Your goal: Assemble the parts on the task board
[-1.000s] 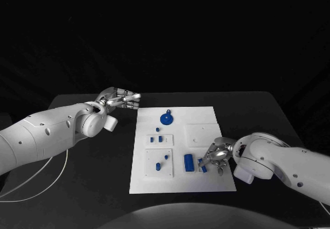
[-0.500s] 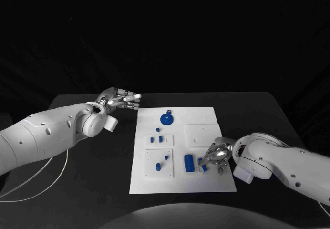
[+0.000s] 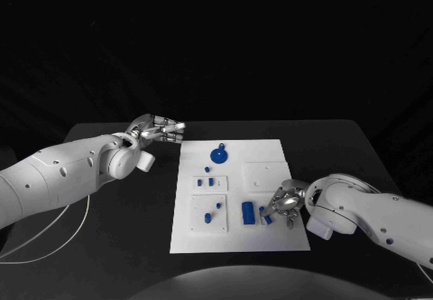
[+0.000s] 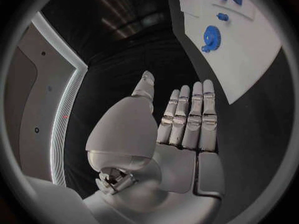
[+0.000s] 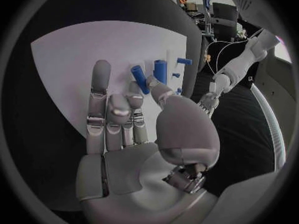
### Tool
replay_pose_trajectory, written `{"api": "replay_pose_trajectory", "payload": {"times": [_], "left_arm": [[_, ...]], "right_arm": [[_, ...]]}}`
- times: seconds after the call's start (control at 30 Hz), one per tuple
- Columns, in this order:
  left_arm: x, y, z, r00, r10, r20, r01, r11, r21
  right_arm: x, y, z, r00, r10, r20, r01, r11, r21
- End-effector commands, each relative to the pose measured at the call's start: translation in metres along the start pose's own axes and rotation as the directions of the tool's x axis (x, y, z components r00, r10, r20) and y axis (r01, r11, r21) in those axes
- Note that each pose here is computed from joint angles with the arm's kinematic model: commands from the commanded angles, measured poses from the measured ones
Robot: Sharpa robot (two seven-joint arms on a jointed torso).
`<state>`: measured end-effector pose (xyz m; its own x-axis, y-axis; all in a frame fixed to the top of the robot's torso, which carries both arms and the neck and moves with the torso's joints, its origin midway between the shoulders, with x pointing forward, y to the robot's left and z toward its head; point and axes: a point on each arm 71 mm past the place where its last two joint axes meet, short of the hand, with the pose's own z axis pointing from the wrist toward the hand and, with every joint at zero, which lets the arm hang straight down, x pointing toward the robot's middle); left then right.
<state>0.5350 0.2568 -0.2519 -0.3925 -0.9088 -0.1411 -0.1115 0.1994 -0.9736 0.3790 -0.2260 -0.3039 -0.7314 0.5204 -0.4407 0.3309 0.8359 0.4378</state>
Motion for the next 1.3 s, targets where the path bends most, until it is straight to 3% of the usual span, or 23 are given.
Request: {"api": "replay_pose_trajectory", "payload": {"times": [0.03,1.3], "left_arm": [[0.0024,-0.0003,0.0002,1.000,-0.007,-0.017,0.007,1.000,0.003],[0.0013,0.0007,-0.0004,1.000,-0.002,-0.020,0.002,1.000,-0.007]], "right_arm": [[0.0049,-0.0032,0.0006,0.999,-0.030,-0.025,0.031,0.998,0.051],[0.0053,-0.0026,-0.0012,0.999,-0.043,-0.027,0.044,0.998,0.039]]}}
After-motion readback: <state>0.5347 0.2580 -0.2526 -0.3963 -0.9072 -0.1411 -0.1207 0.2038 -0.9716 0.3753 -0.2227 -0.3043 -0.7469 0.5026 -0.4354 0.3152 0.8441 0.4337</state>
